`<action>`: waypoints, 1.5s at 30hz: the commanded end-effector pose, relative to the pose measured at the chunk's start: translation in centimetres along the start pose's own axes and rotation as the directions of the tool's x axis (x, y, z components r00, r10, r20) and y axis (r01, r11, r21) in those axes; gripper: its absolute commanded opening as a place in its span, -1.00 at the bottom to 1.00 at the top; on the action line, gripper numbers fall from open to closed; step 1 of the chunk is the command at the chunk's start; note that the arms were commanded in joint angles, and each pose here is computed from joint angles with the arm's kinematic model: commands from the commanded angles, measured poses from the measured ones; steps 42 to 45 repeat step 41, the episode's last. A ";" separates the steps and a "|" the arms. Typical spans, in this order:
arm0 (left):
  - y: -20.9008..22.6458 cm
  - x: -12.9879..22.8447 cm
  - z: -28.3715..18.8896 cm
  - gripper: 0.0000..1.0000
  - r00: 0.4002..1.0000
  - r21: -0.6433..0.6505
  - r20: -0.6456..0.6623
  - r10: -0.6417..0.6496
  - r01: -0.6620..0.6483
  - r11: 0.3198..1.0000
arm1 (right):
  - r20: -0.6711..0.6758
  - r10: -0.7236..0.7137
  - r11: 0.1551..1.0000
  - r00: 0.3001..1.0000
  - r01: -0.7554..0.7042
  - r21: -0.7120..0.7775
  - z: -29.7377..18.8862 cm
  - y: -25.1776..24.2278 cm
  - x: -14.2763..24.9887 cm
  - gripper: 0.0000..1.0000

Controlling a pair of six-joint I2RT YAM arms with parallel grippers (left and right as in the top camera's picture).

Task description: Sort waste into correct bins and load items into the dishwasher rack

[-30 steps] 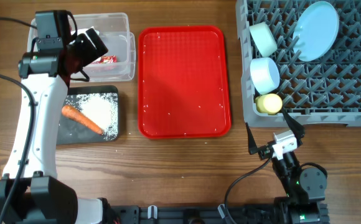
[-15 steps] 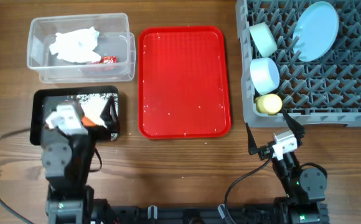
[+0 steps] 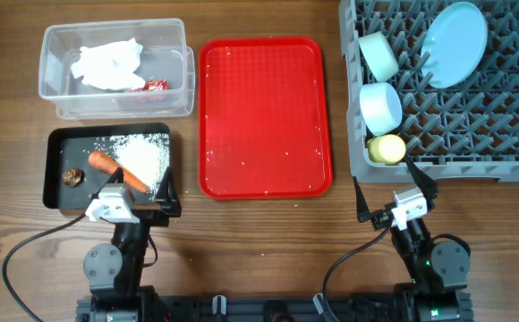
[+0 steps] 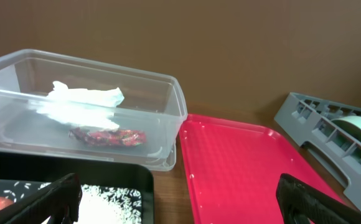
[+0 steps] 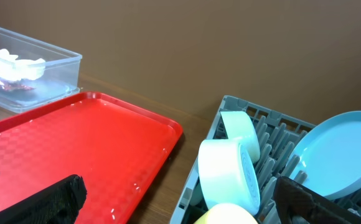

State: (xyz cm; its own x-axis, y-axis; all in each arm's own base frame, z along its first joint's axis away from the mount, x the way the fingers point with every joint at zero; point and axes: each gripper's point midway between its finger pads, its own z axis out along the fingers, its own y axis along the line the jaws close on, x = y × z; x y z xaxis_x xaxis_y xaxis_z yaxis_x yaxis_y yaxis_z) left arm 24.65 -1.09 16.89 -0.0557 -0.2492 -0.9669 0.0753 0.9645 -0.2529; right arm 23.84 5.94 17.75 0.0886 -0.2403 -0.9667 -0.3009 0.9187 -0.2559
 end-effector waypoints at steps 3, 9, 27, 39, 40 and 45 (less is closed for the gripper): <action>0.1 0.9 -0.1 1.00 1.000 0.002 -0.026 0.011 -0.011 1.000 | 0.010 -0.008 1.000 1.000 0.008 0.009 -0.1 -0.2 -0.2 1.00; -0.1 1.0 -0.1 1.00 0.999 0.008 -0.030 0.012 -0.011 1.000 | 0.010 -0.008 1.000 1.000 0.008 0.009 -0.1 -0.2 -0.2 0.99; -0.1 1.0 -0.1 1.00 0.999 0.009 -0.031 0.011 -0.011 1.000 | 0.010 -0.008 1.000 1.000 0.008 0.009 -0.1 -0.2 -0.2 0.99; -0.1 1.0 -0.1 1.00 0.999 0.009 -0.031 0.011 -0.011 1.000 | 0.010 -0.008 1.000 1.000 0.008 0.009 -0.1 -0.2 -0.2 0.99; -0.1 1.0 -0.1 1.00 0.999 0.008 -0.031 0.011 -0.011 1.000 | 0.010 -0.008 1.000 1.000 0.008 0.009 -0.1 -0.2 -0.2 0.99; -0.1 1.0 -0.1 1.00 0.999 0.008 -0.031 0.011 -0.011 1.000 | 0.009 -0.008 1.000 1.000 0.008 0.009 -0.1 -0.2 -0.2 0.99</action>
